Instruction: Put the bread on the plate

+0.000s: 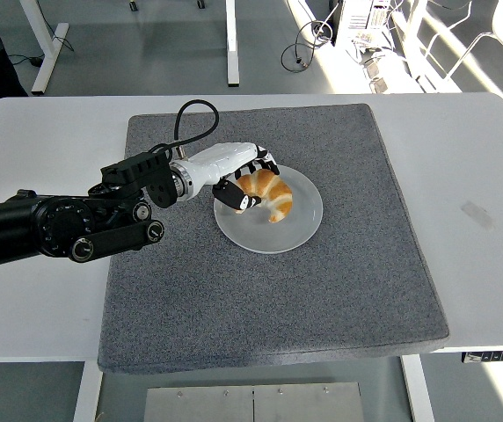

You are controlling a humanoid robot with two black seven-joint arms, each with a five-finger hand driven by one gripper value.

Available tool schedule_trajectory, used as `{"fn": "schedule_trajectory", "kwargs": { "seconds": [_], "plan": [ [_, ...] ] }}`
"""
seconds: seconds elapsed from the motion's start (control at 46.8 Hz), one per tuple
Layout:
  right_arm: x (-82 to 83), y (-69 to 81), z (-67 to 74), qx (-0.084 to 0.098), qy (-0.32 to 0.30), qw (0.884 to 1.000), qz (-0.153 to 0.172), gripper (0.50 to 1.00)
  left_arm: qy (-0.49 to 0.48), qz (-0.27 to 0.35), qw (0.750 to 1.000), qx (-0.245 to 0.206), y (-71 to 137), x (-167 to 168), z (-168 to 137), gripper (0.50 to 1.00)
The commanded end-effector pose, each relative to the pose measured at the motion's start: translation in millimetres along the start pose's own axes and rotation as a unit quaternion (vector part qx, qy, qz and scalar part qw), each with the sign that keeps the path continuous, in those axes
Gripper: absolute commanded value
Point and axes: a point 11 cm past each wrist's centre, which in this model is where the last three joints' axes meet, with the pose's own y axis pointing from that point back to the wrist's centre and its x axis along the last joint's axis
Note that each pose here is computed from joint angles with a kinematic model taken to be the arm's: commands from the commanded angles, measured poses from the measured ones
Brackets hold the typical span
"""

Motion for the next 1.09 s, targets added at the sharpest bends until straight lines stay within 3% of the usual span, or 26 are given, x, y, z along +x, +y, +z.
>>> {"fn": "schedule_trajectory", "kwargs": {
  "seconds": [0.0,0.491,0.577,0.684,0.769,0.876,1.068],
  "plan": [
    [0.0,-0.1,-0.3,0.0,0.0,1.0,0.0,1.0,0.001,-0.002,1.0,0.003,-0.7,-3.8,-2.4,0.5],
    [0.0,-0.1,-0.3,0.0,0.0,1.0,0.0,1.0,0.008,-0.005,1.0,0.012,-4.6,-16.2,-7.9,0.502],
    [0.0,-0.1,-0.3,0.0,0.0,1.0,0.0,1.0,0.013,-0.003,1.0,0.011,-5.1,-15.2,-6.3,0.579],
    [0.0,0.2,0.5,0.0,0.0,1.0,0.0,1.0,0.022,0.001,1.0,0.005,-8.0,-17.5,0.9,0.757],
    [0.0,-0.1,-0.3,0.0,0.0,1.0,0.0,1.0,0.028,0.006,1.0,0.003,-9.4,-15.0,4.5,0.822],
    [0.0,0.2,0.5,0.0,0.0,1.0,0.0,1.0,0.031,0.007,0.999,0.002,-9.5,-14.6,4.9,0.861],
    [0.0,-0.1,-0.3,0.0,0.0,1.0,0.0,1.0,0.031,0.009,0.999,0.005,-8.6,-12.8,2.3,0.871]
  ]
}}
